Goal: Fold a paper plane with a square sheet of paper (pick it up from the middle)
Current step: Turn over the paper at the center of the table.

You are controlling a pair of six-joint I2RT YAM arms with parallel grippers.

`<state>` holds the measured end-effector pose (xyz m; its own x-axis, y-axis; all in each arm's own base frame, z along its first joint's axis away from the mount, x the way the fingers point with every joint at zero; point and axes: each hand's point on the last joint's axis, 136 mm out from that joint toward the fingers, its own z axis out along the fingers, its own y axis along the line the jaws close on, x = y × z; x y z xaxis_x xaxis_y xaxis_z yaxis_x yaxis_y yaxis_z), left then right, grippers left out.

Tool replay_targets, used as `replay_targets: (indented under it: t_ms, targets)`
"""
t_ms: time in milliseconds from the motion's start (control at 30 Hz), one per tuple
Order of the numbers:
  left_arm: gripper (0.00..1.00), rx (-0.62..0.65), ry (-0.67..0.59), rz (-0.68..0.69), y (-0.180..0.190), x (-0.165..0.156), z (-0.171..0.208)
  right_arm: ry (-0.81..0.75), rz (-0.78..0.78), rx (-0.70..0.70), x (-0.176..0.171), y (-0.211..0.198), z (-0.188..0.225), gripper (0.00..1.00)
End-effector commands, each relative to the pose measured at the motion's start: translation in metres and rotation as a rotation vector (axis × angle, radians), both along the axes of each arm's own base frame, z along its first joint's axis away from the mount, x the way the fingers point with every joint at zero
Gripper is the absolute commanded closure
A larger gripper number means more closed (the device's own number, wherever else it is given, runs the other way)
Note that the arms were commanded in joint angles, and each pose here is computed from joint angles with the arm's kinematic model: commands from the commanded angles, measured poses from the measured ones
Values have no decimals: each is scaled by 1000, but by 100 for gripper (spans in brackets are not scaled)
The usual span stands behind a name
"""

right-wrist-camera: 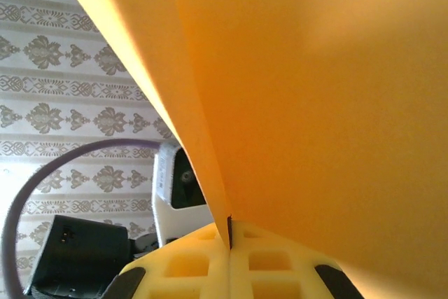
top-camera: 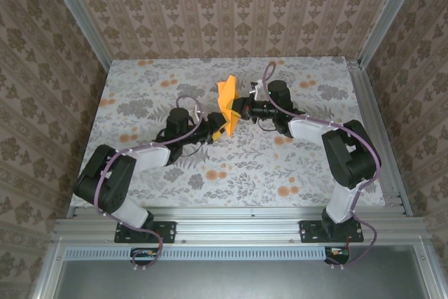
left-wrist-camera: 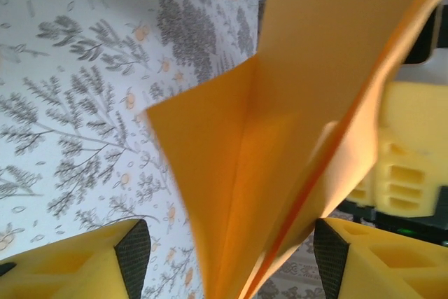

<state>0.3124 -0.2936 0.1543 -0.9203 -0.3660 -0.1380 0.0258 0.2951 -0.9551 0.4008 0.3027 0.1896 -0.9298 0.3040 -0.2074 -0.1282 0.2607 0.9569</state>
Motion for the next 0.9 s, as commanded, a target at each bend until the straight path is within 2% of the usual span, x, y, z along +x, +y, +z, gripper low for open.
replay_targets:
  t_ms: [0, 200, 400, 567, 733, 867]
  targets:
    - [35, -76, -104, -27, -11, 7, 39, -31, 15, 43, -3, -1, 16, 98]
    - [44, -92, -125, -35, -14, 10, 46, -20, 6, 47, -2, -3, 10, 98]
    - [67, -72, -102, -73, -13, 3, 39, -12, -1, 41, -1, -7, 4, 98]
    - [82, -29, -108, -98, -14, 0, 37, -5, 7, 41, -2, -6, 0, 96]
    - [93, 75, -118, -109, -6, -3, 31, -5, 3, 38, -2, -8, -2, 90]
    - [95, 229, -146, -111, 7, -5, 28, -11, -9, 20, -1, -16, -2, 77]
